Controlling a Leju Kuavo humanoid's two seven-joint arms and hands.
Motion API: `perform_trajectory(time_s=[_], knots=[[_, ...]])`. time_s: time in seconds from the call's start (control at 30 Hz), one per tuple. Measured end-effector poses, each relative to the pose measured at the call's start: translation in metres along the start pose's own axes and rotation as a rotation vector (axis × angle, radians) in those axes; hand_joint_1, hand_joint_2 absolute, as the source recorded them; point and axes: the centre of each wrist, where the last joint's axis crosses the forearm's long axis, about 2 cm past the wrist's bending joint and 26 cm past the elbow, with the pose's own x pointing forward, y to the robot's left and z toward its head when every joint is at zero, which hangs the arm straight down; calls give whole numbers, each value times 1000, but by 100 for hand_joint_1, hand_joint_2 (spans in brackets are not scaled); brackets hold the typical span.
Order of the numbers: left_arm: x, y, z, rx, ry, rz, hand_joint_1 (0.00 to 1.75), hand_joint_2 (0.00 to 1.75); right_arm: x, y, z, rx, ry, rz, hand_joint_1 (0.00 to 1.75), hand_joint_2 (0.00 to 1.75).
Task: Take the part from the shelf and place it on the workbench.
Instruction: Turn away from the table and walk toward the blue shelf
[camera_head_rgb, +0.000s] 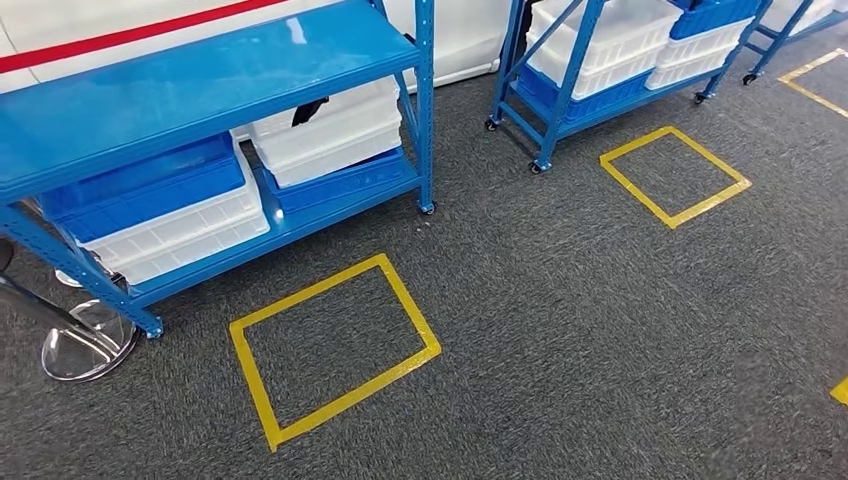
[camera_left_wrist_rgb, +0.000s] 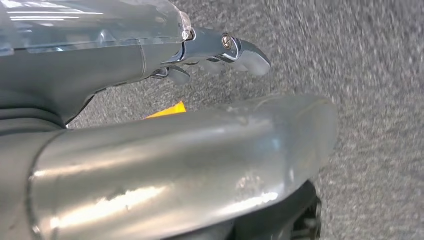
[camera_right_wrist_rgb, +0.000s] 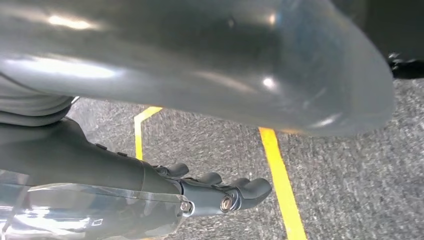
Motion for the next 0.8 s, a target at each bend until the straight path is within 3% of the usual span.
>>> perform_trajectory(time_s=[0.8], knots=[[-1,0,0,-8,1,2,0,0,-9,-2,1,-10,27,-39,0,0]])
